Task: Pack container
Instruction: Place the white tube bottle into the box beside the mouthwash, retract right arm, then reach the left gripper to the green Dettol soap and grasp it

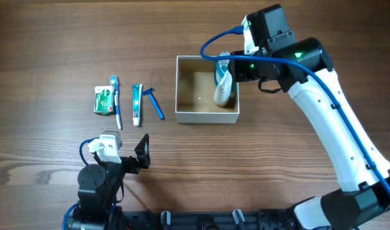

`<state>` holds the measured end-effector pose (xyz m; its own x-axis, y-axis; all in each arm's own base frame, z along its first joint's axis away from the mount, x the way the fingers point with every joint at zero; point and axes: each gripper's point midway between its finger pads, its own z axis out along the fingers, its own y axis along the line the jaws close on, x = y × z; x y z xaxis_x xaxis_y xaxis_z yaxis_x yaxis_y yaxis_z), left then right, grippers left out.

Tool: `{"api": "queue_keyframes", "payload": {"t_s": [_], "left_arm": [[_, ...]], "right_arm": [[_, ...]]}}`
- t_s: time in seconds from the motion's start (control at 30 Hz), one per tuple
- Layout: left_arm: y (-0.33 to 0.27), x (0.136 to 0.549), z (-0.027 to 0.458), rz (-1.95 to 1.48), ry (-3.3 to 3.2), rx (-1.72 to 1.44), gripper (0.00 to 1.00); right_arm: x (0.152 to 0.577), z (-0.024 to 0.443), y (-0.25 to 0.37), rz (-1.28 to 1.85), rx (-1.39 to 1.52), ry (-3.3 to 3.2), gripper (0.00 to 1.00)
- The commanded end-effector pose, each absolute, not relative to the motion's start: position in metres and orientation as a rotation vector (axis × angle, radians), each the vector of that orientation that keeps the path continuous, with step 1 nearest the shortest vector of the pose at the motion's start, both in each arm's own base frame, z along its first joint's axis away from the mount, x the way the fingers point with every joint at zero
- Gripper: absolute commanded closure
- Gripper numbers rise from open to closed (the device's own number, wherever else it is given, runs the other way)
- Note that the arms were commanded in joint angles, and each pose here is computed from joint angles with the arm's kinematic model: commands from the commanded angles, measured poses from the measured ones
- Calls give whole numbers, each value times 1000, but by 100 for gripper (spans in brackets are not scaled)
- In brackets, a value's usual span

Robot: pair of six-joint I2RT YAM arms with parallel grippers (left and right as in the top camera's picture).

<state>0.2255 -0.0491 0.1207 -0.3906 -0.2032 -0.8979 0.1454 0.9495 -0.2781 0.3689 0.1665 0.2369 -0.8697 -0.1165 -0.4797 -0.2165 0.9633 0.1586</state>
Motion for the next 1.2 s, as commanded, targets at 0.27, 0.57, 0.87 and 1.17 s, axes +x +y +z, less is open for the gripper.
{"api": "queue_keyframes", "payload": {"t_s": [0.27,0.57,0.87,1.17], "left_arm": [[-51,225,120,-374,1933,-16,0],[-57,226,134,-520,1902,-140,0],[4,275,254,-60,2133,-280,0],[80,358,114,106,2569,-495,0]], "right_arm": [[380,267,10,345,552,2550,6],[364,257,-46,384,792,2551,0],[365,257,-46,385,793,2552,0],[365,257,-46,385,793,2552,0]]}}
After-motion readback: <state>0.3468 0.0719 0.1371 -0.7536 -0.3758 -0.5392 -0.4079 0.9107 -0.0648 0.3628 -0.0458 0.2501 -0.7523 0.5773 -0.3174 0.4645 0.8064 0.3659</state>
